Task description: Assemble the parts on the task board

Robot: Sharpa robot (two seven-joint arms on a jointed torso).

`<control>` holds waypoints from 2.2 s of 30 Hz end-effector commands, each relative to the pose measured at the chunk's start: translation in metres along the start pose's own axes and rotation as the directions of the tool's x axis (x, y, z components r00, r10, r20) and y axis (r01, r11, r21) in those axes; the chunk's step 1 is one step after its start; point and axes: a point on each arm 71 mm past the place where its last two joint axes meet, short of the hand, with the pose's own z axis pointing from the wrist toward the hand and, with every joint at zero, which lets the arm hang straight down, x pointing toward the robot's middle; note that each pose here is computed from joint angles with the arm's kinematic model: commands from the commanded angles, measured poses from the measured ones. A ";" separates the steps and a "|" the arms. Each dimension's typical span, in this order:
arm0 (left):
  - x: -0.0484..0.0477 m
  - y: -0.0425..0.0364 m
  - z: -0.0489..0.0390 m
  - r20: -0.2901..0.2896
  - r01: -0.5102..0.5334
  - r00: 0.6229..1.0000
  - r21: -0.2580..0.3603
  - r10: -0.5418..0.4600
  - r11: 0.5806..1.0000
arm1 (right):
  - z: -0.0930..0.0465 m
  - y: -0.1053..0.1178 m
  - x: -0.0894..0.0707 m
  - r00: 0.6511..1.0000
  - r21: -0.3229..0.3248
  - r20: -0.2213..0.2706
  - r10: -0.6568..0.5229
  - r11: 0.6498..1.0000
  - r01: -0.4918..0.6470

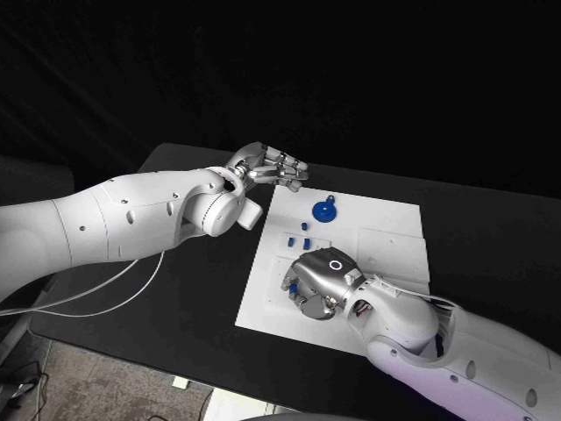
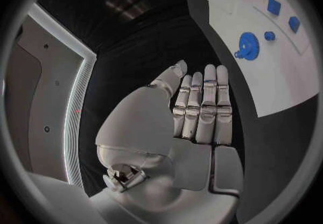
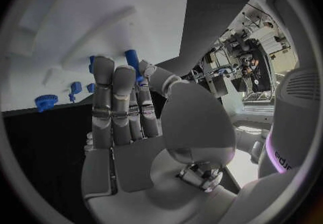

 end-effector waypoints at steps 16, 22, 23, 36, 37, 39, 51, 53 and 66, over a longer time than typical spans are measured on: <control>0.0004 -0.0009 0.0000 -0.014 0.009 1.000 -0.001 -0.009 1.000 | -0.007 -0.005 0.006 0.998 0.000 0.005 0.068 0.998 -0.068; -0.0001 -0.0007 -0.0002 -0.014 0.009 1.000 -0.002 -0.009 1.000 | -0.011 -0.005 -0.002 0.993 -0.004 0.079 0.092 0.996 -0.092; -0.0003 -0.0007 -0.0002 -0.014 0.009 1.000 -0.002 -0.009 1.000 | -0.013 -0.006 -0.003 0.991 -0.004 0.092 0.098 0.995 -0.098; -0.0040 0.0006 -0.0014 -0.009 0.008 1.000 -0.006 -0.008 1.000 | -0.039 -0.056 -0.045 0.933 0.125 0.197 0.302 0.936 -0.329; -0.0046 0.0008 -0.0017 -0.008 0.008 1.000 -0.007 -0.008 1.000 | -0.043 -0.064 -0.049 0.925 0.150 0.197 0.325 0.922 -0.356; -0.0057 0.0012 -0.0022 -0.006 0.008 1.000 -0.008 -0.008 1.000 | -0.052 -0.080 -0.053 0.910 0.200 0.188 0.368 0.893 -0.403; -0.0125 0.0072 -0.0049 -0.002 0.005 1.000 -0.017 -0.005 1.000 | -0.112 -0.155 -0.047 0.777 0.557 0.075 0.625 0.620 -0.552; -0.0133 0.0092 -0.0055 0.000 0.005 1.000 -0.021 -0.005 1.000 | -0.120 -0.161 -0.043 0.767 0.628 0.049 0.639 0.578 -0.521; -0.0099 0.0184 -0.0066 -0.011 0.011 1.000 -0.041 -0.012 0.999 | -0.143 -0.170 -0.030 0.726 0.812 -0.059 0.685 0.456 -0.364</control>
